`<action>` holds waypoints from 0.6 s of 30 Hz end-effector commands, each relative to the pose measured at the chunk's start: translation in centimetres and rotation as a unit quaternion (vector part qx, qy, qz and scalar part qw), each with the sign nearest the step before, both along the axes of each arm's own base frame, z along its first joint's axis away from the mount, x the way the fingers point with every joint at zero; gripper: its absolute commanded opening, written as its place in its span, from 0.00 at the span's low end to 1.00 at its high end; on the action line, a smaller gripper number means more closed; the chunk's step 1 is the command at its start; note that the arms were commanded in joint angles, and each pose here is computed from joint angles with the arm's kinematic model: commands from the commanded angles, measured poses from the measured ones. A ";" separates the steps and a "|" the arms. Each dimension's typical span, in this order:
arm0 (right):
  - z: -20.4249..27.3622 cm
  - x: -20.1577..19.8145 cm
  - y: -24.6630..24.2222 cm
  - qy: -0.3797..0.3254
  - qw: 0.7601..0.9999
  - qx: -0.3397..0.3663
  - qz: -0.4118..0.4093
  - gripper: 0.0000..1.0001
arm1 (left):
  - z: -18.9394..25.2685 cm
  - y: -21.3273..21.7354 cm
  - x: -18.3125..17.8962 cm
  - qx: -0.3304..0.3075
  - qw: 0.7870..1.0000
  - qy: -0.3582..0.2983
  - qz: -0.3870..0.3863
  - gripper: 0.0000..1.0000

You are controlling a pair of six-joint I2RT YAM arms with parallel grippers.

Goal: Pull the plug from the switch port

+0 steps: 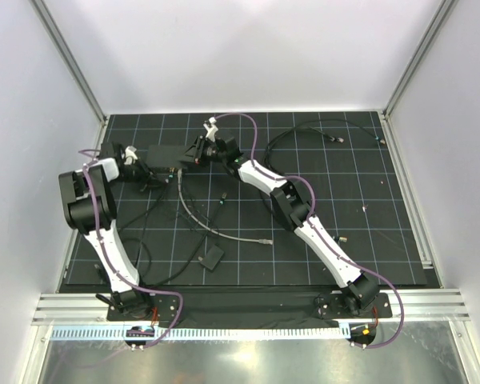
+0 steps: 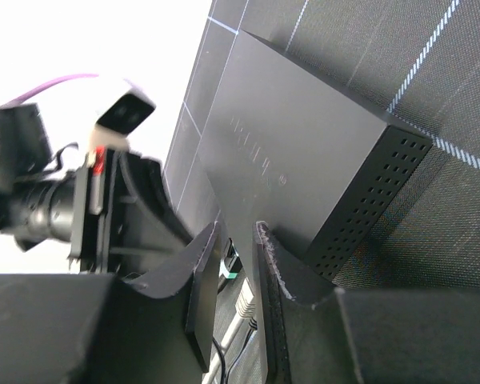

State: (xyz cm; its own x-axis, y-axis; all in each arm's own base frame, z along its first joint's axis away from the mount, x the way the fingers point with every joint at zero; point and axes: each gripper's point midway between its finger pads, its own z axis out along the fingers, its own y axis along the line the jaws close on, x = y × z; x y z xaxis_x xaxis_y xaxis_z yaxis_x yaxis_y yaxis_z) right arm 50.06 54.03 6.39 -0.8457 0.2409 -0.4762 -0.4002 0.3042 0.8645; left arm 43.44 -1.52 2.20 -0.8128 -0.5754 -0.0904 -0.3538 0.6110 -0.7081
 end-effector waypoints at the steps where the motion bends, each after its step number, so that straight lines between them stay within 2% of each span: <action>1: 2.0 0.5 0.2 -0.020 1.000 0.019 -0.003 0.30 | 0.6 1.9 -2.3 0.086 0.996 0.019 0.022 0.00; 4: 3.1 0.4 0.3 -0.028 0.999 0.024 0.002 0.31 | 2.5 3.1 -2.4 0.127 0.991 -0.002 0.041 0.00; 11: 5.8 0.2 -0.2 -0.052 0.998 0.022 0.010 0.37 | 13.6 4.3 -3.4 0.193 0.969 -0.128 0.083 0.00; 18: 9.9 -1.5 -0.8 -0.076 0.996 0.013 0.048 0.50 | 20.6 2.9 -6.2 0.179 0.955 -0.209 0.107 0.00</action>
State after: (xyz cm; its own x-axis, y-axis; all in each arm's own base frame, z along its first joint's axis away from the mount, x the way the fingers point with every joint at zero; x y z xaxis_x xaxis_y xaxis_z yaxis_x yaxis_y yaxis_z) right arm 49.73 53.55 7.52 -0.8415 0.2016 -0.5012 -0.4326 0.3042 0.8487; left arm 38.75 1.80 21.63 -0.5539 -0.5749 -0.6023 -0.2241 0.7996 -0.5572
